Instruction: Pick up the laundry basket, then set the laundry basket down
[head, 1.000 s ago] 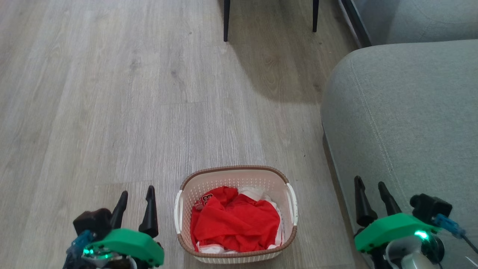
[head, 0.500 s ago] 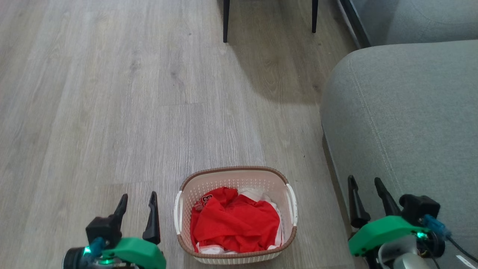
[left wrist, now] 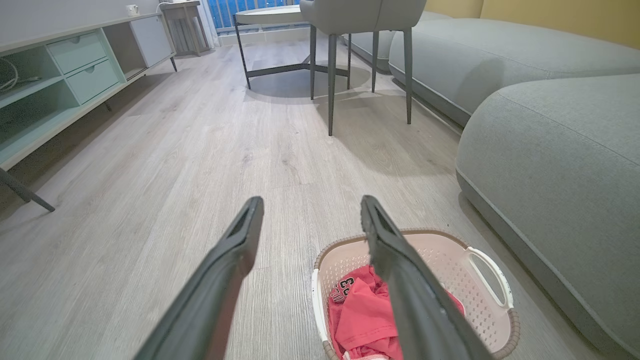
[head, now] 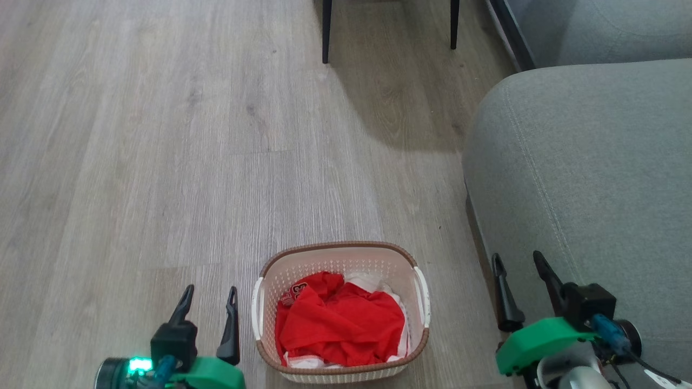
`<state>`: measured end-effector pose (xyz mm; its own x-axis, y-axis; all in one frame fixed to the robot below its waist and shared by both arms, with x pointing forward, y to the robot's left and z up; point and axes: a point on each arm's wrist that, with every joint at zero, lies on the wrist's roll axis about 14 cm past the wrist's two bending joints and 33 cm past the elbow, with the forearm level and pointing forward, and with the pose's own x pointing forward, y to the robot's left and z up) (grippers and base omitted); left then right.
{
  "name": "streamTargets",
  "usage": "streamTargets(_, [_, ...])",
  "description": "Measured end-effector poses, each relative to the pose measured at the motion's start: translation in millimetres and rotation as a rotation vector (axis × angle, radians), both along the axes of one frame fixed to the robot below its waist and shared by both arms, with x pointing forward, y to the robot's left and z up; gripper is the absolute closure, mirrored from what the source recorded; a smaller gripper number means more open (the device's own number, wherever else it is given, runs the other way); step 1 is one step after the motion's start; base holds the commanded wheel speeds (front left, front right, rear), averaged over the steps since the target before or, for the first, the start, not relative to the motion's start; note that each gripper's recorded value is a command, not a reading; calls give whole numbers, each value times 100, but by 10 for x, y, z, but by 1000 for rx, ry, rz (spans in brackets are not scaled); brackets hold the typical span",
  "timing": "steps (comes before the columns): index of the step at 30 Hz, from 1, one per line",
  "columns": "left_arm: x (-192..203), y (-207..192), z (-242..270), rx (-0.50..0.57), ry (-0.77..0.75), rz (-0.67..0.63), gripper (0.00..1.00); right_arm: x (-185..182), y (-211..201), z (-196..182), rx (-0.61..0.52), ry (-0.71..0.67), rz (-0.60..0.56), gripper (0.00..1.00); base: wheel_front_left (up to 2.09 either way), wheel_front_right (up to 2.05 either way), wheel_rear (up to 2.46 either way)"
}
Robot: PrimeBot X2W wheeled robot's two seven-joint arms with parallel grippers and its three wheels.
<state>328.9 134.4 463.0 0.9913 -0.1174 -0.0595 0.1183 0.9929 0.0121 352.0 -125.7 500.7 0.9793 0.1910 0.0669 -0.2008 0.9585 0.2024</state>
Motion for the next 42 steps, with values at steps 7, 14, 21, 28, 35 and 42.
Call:
streamTargets(7, [-1,2,-16,6,4,-1,0,2,-1,-6,-5,1,0,0,0,0,0])
streamTargets(14, [-1,17,-33,7,10,3,0,1,-4,-9,-5,2,-1,0,0,0,0])
streamTargets(21, [5,49,-40,16,11,11,0,2,-8,-14,-5,4,-2,0,0,0,0])
streamTargets(28, [9,56,-61,14,18,14,0,10,-8,-36,-5,11,-2,0,0,0,0])
streamTargets(35, [19,53,-109,13,35,14,0,27,-11,-90,-5,28,-2,0,0,0,0])
streamTargets(42, [64,30,-231,8,76,4,0,87,-28,-226,-7,70,-7,0,0,0,0])
